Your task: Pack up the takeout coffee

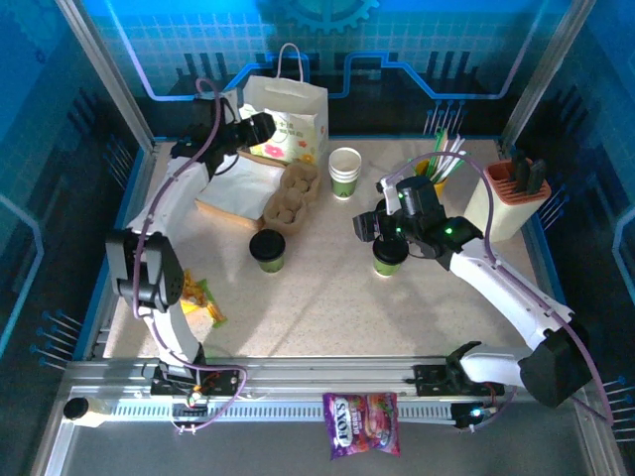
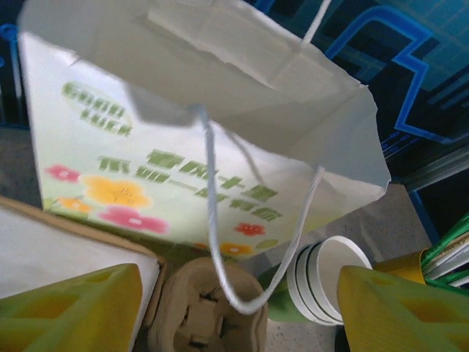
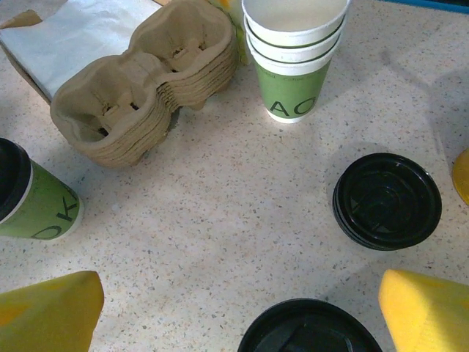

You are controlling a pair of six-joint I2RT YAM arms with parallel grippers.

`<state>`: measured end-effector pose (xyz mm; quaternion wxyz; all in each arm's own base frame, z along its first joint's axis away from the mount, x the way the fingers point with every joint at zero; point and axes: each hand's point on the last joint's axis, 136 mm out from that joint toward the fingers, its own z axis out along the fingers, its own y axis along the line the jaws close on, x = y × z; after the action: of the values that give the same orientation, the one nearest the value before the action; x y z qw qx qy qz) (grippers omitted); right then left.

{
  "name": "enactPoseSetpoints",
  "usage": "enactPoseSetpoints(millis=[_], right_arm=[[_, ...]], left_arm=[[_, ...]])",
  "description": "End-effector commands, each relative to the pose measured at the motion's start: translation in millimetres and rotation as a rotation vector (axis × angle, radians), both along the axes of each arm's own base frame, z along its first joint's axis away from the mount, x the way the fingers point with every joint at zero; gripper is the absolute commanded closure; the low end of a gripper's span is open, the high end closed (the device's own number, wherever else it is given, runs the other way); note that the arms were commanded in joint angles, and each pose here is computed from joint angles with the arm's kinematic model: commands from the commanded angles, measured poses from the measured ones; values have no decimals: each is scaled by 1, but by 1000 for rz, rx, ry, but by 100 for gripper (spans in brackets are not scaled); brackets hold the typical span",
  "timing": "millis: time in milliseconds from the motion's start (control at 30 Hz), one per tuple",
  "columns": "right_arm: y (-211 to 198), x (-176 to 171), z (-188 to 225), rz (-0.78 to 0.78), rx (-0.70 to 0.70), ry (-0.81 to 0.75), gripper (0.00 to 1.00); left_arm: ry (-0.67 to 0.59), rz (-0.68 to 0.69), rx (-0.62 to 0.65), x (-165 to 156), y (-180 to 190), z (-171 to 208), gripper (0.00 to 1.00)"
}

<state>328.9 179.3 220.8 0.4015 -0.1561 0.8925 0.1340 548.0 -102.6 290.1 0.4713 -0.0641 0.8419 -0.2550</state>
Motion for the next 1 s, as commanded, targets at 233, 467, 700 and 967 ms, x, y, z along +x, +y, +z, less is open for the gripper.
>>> enactPoseSetpoints(millis=[233, 467, 700, 967], right_arm=[[4, -6, -1, -21, -31, 7, 3], [6, -8, -16, -29, -88, 25, 3], [2, -10, -21, -39, -132, 25, 3], [3, -8, -24, -36, -141, 22, 2]], left_arm=[[2, -112, 41, 35, -5, -8, 51], [3, -178, 8, 47, -15, -12, 63], [3, -192, 13, 52, -18, -16, 70], [-6, -192, 36, 53, -15, -16, 75]])
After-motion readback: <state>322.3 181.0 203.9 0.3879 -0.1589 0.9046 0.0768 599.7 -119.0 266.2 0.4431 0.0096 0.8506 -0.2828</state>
